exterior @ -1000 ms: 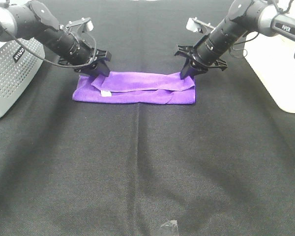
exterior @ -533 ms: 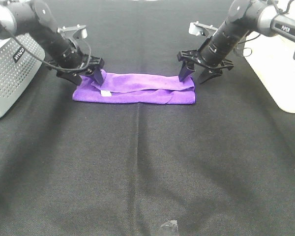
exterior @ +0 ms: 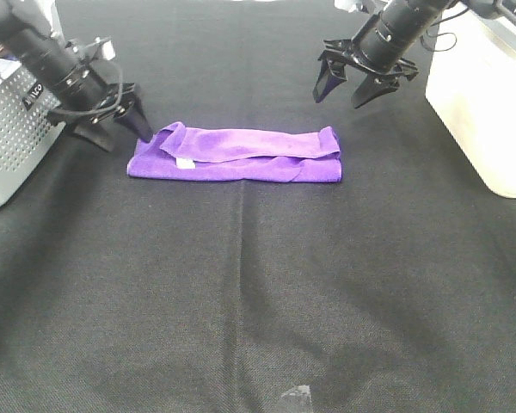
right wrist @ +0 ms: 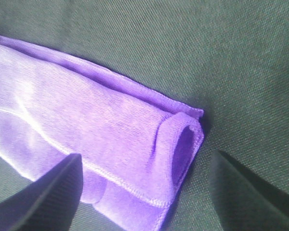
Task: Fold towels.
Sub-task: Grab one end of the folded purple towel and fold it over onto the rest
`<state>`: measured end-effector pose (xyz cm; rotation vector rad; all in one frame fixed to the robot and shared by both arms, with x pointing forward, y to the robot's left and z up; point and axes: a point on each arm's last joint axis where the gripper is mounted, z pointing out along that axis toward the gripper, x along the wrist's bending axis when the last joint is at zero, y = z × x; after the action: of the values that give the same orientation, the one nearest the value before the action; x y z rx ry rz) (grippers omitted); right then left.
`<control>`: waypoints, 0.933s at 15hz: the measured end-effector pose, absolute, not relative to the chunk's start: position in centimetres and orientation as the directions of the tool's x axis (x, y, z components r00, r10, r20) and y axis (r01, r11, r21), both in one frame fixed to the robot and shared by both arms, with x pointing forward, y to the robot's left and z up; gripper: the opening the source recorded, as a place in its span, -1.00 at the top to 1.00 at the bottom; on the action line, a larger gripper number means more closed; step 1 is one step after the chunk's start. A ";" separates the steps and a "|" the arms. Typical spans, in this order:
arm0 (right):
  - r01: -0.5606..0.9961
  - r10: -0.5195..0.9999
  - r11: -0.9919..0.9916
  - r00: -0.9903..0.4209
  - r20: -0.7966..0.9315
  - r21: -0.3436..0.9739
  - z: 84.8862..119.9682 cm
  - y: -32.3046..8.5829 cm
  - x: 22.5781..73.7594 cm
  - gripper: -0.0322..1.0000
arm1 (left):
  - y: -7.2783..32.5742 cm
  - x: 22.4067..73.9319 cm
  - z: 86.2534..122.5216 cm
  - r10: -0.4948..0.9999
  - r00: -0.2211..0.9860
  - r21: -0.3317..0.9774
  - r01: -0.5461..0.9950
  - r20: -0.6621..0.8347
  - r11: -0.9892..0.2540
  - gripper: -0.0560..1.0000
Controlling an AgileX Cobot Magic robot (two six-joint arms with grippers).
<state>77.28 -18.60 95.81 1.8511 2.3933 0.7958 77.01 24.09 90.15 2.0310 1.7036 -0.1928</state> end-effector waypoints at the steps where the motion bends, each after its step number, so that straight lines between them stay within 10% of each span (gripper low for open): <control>1: 0.905 0.909 0.167 -0.295 0.294 0.392 95.8 -18.6 77.2 -0.41 | 24.1 77.1 90.0 0.887 0.220 0.273 0.956 -0.405 -0.112 -0.41; 14: 0.906 0.910 0.165 -0.293 0.295 0.389 95.8 -18.6 77.2 -0.42 | 21.8 77.3 87.0 0.840 0.186 0.245 0.967 -0.509 -0.066 -0.53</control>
<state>77.23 -18.60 95.79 1.8640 2.3930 0.7912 77.34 21.84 87.01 1.9400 1.6883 -0.3146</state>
